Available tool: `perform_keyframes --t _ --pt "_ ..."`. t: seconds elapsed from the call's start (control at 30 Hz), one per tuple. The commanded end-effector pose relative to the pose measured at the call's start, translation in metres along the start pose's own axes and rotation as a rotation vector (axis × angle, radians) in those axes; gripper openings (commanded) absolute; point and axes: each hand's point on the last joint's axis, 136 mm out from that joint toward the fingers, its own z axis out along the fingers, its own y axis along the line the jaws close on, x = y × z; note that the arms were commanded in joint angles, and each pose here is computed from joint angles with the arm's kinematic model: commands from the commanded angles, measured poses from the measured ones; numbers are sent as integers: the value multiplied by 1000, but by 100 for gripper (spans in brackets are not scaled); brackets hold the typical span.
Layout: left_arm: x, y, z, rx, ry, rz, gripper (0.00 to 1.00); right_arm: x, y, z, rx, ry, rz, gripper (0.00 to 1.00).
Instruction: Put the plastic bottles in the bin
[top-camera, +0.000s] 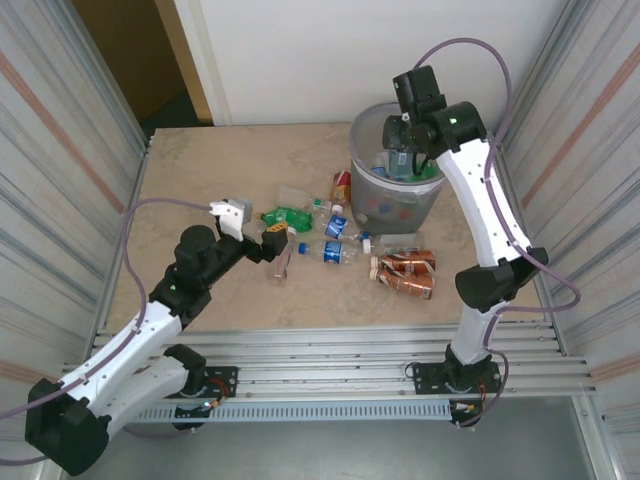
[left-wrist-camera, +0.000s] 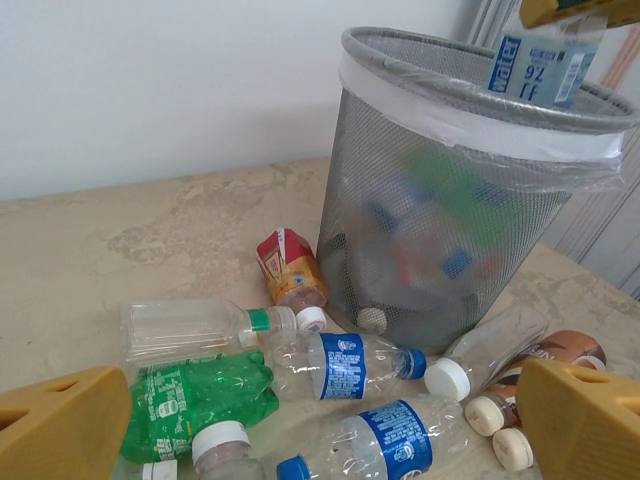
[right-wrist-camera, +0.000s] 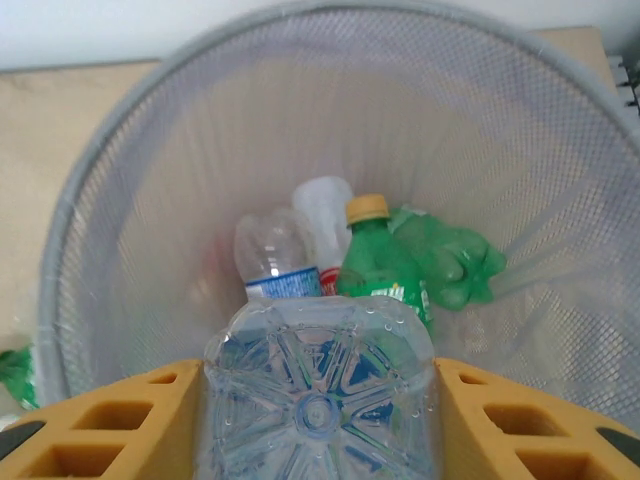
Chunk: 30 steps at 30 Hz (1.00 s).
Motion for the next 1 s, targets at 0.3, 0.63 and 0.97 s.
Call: perform_keyframes --t 0.3,0.63,0.97 --pt "3 2 0 -11 1 -21 99 40 -4 57 18 59 26 46" --pt "2 1 1 -6 2 -30 99 61 -14 88 -11 157 84 65" --pt "5 3 2 -15 8 -37 99 9 -1 47 -134 35 72 89"
